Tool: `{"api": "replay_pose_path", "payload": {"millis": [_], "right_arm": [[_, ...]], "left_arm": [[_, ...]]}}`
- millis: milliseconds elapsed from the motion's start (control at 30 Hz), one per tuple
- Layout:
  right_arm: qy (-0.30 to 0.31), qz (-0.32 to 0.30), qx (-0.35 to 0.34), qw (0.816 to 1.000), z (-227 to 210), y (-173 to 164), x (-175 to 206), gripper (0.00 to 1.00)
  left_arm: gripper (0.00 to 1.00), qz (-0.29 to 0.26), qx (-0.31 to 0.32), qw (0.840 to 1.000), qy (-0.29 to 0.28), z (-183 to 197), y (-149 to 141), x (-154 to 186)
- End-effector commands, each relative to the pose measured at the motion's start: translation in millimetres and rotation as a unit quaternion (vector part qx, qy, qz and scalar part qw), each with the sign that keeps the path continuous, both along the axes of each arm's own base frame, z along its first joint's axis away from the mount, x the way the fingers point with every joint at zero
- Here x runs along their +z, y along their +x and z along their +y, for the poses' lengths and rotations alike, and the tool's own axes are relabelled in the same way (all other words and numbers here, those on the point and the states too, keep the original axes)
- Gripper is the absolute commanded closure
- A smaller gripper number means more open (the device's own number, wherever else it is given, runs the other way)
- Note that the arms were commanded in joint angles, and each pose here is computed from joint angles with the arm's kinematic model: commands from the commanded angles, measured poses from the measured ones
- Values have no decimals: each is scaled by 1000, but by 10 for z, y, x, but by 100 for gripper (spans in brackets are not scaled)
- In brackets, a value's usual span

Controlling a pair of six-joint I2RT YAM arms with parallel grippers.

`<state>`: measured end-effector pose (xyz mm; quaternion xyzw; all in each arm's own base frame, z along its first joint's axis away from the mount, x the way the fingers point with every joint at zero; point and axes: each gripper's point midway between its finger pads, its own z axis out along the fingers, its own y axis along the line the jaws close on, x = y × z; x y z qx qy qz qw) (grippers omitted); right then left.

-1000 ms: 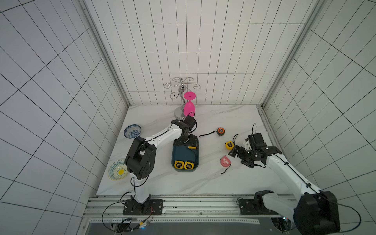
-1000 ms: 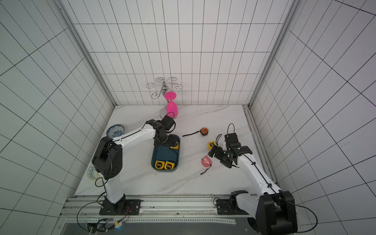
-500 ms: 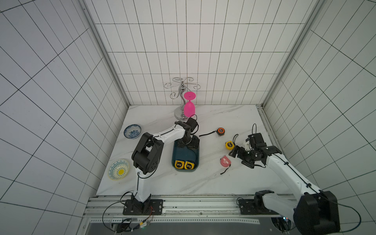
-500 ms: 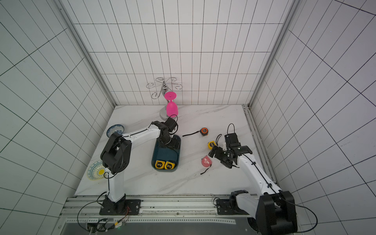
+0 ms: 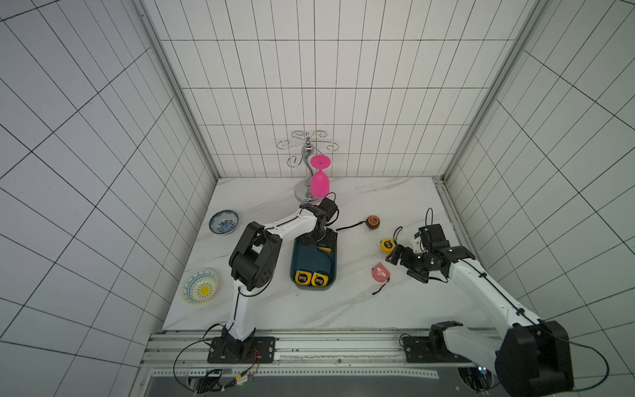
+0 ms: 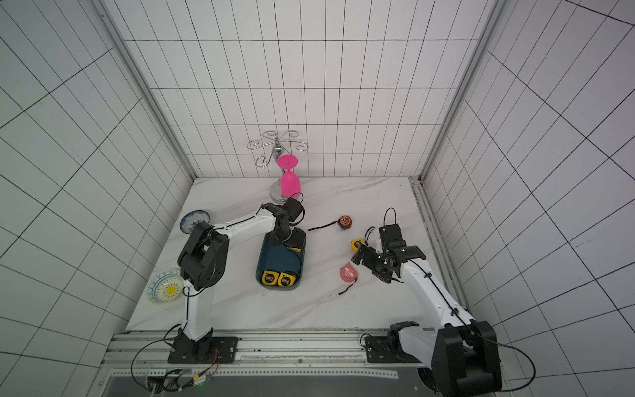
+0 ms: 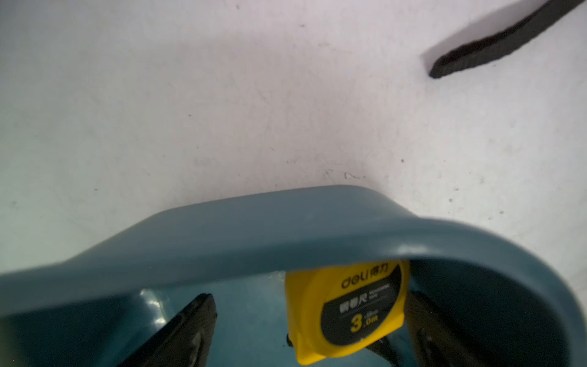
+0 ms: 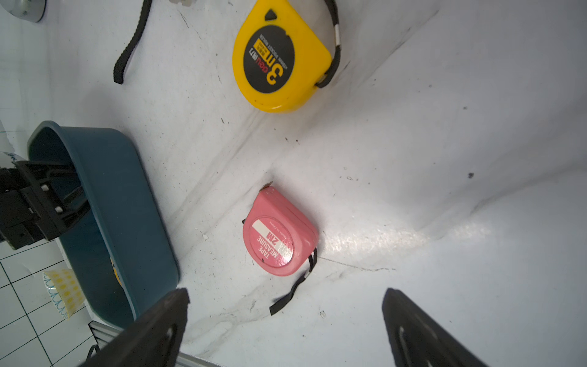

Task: Take the tape measure out of the storage box
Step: Pick up the tape measure from the storage box.

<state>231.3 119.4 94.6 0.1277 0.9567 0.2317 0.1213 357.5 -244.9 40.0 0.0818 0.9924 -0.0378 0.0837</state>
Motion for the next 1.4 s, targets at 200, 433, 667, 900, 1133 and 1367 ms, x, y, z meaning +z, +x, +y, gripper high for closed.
{"api": "replay_pose_path", "payload": {"millis": [200, 433, 667, 900, 1133, 1367], "right_arm": [[10, -14, -2, 1000, 23, 59, 75, 1], [15, -17, -4, 1000, 32, 66, 81, 1], [15, -16, -3, 1000, 31, 58, 57, 1], [20, -17, -4, 1000, 47, 71, 39, 1], [22, -15, -2, 1000, 57, 61, 25, 1], [30, -20, 2, 999, 83, 45, 21, 1]], "left_arm": [[5, -29, 19, 999, 33, 124, 67, 75], [5, -33, -10, 999, 22, -23, 84, 86], [10, -29, -15, 999, 23, -46, 95, 23], [19, -39, -20, 998, 34, -59, 181, -38], [32, -42, -22, 998, 36, -93, 249, -112], [58, -36, -12, 999, 35, -54, 173, -96]]}}
